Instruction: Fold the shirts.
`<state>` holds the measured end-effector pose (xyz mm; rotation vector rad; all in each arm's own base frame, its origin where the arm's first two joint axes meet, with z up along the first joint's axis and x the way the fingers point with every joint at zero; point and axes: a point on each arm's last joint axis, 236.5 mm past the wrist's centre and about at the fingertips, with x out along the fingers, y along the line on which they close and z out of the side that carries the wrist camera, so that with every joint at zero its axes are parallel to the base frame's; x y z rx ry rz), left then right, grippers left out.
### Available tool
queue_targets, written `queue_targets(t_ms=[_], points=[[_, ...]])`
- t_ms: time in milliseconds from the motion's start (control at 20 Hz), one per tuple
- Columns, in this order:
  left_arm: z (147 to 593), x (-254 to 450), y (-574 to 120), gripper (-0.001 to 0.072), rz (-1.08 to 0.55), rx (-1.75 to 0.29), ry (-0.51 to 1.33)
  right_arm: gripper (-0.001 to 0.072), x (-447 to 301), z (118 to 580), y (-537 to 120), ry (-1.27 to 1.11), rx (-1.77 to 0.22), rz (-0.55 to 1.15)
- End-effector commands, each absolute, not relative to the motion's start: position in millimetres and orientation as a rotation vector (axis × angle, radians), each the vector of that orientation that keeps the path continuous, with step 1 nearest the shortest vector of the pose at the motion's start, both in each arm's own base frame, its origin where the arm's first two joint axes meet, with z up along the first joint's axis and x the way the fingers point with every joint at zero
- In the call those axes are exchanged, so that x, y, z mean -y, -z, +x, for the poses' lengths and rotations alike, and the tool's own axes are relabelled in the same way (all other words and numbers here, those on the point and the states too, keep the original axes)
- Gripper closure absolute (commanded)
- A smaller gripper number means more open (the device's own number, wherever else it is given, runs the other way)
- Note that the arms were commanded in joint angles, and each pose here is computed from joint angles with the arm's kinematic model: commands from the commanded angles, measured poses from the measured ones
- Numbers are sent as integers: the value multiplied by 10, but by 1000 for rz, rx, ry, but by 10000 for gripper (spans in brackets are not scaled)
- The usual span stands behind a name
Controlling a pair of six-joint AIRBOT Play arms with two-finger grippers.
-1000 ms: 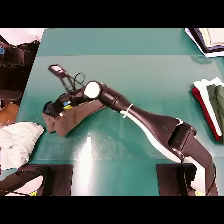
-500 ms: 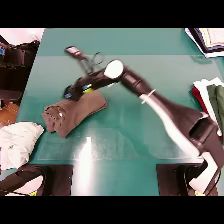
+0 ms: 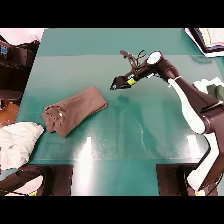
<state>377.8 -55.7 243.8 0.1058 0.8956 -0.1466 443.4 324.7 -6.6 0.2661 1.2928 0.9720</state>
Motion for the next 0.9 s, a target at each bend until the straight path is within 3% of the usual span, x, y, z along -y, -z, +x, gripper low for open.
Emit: queue_targets(t_ms=[0, 150, 500, 750, 800, 850], points=[[3778, 596, -2444, 678, 89, -893, 159, -6, -3321, 4359, 365, -1007, -1390, 256], [3773, 601, -2440, 678, 88, -896, 161, -6, -3599, 4336, 491, -1042, -1403, 268], [3720, 593, -2399, 678, 90, -924, 160, -1, -4198, 4258, 547, -1081, -1406, 562], [3693, 597, -2382, 678, 89, -937, 163, 3, -4460, 4046, 575, -1115, -1414, 525], [3672, 595, -2366, 679, 89, -948, 164, 21, -4510, 4014, 581, -1118, -1413, 520], [3647, 591, -2349, 678, 91, -961, 164, 82, -4546, 4004, 585, -1117, -1406, 516]])
